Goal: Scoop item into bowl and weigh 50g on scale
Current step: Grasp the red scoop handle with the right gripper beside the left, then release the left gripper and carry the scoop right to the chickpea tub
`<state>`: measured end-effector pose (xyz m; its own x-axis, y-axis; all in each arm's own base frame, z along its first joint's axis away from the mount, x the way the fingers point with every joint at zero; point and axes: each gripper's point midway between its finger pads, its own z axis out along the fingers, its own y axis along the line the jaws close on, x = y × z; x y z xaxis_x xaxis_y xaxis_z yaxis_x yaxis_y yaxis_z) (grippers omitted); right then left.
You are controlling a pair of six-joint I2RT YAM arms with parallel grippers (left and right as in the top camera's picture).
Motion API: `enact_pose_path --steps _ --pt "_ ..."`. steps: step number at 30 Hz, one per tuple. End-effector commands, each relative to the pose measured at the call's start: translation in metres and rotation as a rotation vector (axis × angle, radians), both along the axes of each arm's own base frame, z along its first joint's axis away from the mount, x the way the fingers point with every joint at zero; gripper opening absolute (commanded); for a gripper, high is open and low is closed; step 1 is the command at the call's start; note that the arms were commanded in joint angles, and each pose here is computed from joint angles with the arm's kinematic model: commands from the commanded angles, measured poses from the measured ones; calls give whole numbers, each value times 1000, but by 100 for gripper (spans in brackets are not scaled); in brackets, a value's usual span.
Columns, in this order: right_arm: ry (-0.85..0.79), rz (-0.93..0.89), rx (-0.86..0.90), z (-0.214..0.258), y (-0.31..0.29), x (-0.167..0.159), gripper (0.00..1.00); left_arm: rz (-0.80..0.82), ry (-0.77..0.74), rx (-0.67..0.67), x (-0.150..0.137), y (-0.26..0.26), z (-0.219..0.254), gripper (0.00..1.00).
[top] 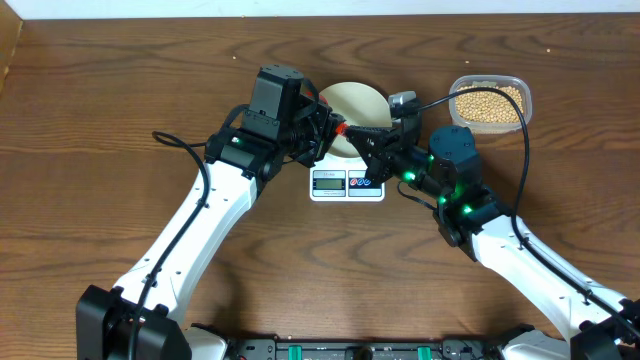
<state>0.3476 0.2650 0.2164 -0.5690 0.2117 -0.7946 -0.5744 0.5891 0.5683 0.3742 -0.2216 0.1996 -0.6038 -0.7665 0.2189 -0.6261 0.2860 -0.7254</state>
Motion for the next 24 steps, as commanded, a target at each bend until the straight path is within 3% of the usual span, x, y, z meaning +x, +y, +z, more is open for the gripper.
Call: enact_pose_path --steps 1,3,5,12,16,24 --pt "-20 16 12 9 4 1 1 -40 -50 8 2 -3 11 7" --pt "-14 10 15 9 4 1 1 -50 -59 16 1 -3 11 17" --pt "-10 2 18 9 3 2 1 -67 -75 28 2 -3 11 41" --pt "1 -23 23 8 -5 8 1 -133 -139 79 2 -3 12 75" --pt "-5 -38 27 11 -11 12 1 -178 -209 108 4 -4 19 82" --pt "-39 -95 13 33 -42 11 1 -285 -565 206 0 2 88 84"
